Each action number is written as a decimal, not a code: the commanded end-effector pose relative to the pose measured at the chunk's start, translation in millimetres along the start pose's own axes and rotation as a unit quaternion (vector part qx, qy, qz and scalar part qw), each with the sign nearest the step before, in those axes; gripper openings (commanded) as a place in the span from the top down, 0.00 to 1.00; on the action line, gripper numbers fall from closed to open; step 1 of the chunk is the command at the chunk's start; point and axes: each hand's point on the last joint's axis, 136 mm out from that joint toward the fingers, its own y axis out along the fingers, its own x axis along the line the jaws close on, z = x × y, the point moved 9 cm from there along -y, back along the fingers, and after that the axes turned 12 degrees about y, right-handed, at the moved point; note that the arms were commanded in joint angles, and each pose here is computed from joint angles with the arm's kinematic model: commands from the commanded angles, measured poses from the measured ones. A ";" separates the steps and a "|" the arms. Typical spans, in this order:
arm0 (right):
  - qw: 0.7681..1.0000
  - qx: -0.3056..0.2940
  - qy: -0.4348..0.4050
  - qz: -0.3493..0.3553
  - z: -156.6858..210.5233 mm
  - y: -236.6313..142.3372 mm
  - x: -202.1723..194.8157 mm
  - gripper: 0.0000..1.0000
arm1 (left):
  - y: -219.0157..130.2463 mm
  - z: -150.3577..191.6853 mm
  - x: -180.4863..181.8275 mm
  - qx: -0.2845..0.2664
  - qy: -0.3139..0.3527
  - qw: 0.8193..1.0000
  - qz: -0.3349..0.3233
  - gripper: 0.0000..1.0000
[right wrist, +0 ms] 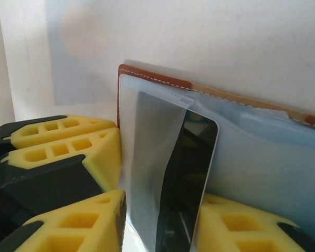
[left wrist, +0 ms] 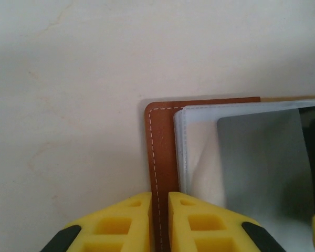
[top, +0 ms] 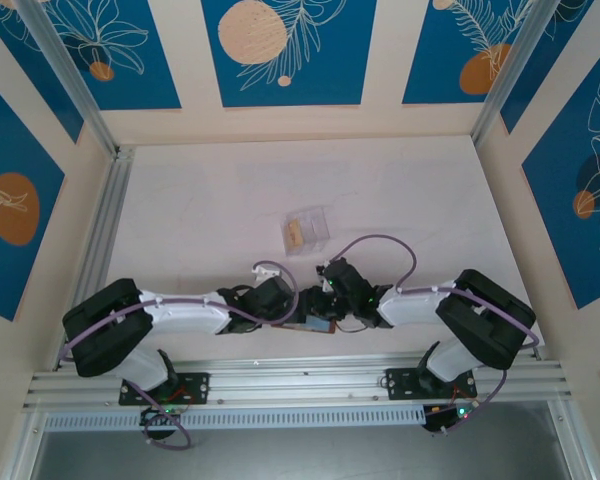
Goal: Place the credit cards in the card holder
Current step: Insert the credit card into the card slot.
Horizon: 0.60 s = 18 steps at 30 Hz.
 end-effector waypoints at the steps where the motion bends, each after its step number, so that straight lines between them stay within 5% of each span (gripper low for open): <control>1: 0.990 0.081 0.021 0.110 15.2 -13.5 -34.6 0.55 | 15.7 64.5 27.8 0.147 0.031 0.987 -0.053 0.86; 6: 0.988 0.093 0.003 0.124 11.2 -28.0 -23.6 0.50 | 17.1 66.8 28.7 0.145 0.025 0.988 -0.050 0.86; 12: 0.987 0.070 -0.022 0.142 -2.2 -29.5 -8.7 0.90 | 18.8 67.4 27.2 0.144 0.026 0.988 -0.041 0.86; 18: 0.983 0.056 -0.043 0.171 -9.3 -23.1 2.1 0.99 | 20.7 68.2 26.3 0.144 0.026 0.989 -0.036 0.86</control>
